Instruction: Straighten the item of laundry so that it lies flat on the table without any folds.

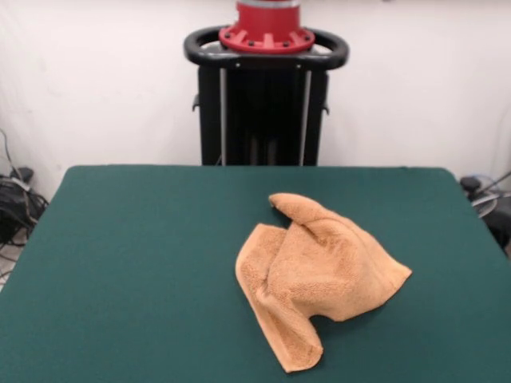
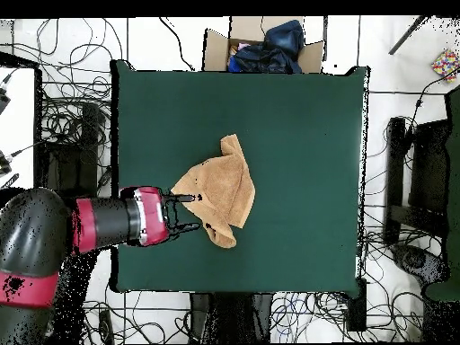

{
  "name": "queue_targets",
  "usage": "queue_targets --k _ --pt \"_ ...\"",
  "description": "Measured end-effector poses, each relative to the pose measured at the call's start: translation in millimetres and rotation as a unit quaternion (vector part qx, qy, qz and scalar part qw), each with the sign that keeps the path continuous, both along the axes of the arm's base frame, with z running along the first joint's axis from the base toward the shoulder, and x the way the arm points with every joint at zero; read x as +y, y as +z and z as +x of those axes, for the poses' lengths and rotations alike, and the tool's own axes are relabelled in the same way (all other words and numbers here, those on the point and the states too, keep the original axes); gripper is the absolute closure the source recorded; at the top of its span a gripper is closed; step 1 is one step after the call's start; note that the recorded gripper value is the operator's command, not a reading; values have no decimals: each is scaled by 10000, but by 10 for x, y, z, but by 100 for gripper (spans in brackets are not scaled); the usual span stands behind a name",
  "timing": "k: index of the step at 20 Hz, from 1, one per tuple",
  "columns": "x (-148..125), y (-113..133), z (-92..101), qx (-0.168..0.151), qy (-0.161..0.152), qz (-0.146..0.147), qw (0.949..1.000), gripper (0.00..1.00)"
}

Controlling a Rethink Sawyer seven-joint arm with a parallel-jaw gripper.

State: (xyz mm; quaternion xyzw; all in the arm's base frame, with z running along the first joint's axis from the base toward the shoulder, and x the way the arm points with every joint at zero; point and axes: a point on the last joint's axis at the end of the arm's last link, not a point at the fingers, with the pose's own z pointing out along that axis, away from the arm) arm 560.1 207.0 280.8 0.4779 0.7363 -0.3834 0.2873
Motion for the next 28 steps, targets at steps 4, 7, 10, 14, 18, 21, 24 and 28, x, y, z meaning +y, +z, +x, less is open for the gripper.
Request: queue_targets --k 4,7,10,14,18,21,24,28 --pt "315 -277 12 100 103 365 9992 0" --pt "408 -423 15 133 272 353 9989 0" --pt "448 -557 38 143 421 387 9983 0" --pt "471 -802 78 156 677 381 9969 0" --pt "466 -1133 46 306 823 248 9958 0" --pt "498 -1414 -40 483 907 130 9946 0" --pt "575 -1654 -126 590 946 149 9937 0" --pt "638 -1817 -190 662 887 206 9936 0"
